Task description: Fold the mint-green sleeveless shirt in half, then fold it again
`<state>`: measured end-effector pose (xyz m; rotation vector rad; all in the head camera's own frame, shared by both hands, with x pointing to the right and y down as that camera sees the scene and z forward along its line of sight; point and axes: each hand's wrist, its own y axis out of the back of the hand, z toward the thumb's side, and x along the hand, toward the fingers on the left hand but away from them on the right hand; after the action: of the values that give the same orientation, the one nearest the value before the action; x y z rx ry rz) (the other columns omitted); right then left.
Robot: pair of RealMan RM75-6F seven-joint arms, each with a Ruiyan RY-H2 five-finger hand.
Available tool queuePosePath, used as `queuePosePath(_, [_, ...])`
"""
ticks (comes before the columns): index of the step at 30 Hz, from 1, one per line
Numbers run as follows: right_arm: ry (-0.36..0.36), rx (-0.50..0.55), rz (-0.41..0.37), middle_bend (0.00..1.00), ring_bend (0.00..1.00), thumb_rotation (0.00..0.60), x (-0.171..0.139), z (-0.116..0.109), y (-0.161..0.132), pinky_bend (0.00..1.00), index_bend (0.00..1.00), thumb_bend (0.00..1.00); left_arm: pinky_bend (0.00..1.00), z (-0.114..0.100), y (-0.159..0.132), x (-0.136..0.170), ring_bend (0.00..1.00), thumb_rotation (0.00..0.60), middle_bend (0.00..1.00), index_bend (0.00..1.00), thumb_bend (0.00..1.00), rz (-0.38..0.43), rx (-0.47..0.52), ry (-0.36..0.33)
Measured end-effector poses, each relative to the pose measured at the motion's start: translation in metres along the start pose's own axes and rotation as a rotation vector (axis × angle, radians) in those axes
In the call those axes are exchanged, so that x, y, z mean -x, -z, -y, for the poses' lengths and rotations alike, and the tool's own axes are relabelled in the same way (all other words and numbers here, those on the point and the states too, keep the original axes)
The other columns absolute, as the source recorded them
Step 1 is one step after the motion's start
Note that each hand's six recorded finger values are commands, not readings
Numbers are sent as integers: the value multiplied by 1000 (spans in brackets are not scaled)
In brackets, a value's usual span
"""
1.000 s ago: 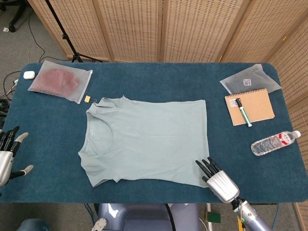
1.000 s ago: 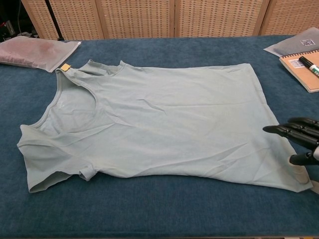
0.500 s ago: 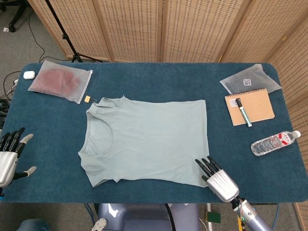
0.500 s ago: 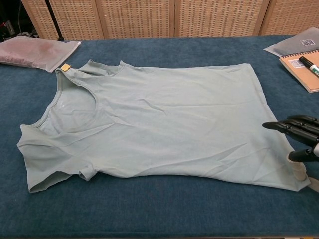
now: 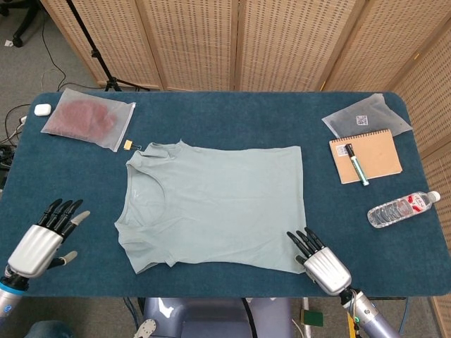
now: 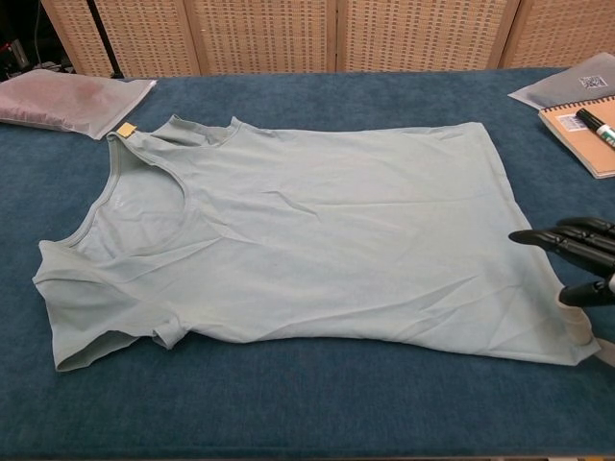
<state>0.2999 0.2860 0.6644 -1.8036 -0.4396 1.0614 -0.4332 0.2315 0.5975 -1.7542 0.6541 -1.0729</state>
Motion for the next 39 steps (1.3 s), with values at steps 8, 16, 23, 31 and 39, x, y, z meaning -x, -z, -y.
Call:
queuePosePath(8, [3, 10, 11, 0, 0, 600, 0, -3, 5, 1, 659, 491, 0, 32, -33, -7, 0, 600, 0, 514, 62, 236, 45, -3])
queuePosePath(16, [0, 16, 24, 0, 0, 600, 0, -5, 10, 1, 659, 489, 0, 52, -51, -16, 0, 600, 0, 551, 68, 324, 135, -4])
queuePosePath(23, [-6, 17, 34, 0, 0, 600, 0, -5, 12, 1, 662, 491, 0, 65, -62, -27, 0, 600, 0, 583, 69, 356, 192, -10])
queuePosePath(31, [-12, 18, 46, 0, 0, 600, 1, -4, 15, 1, 662, 503, 0, 79, -70, -39, 0, 600, 0, 600, 72, 358, 265, 7])
queuePosePath(39, [-12, 19, 52, 0, 0, 600, 1, -5, 16, 1, 662, 505, 0, 91, -74, -48, 0, 600, 0, 600, 72, 344, 310, 21])
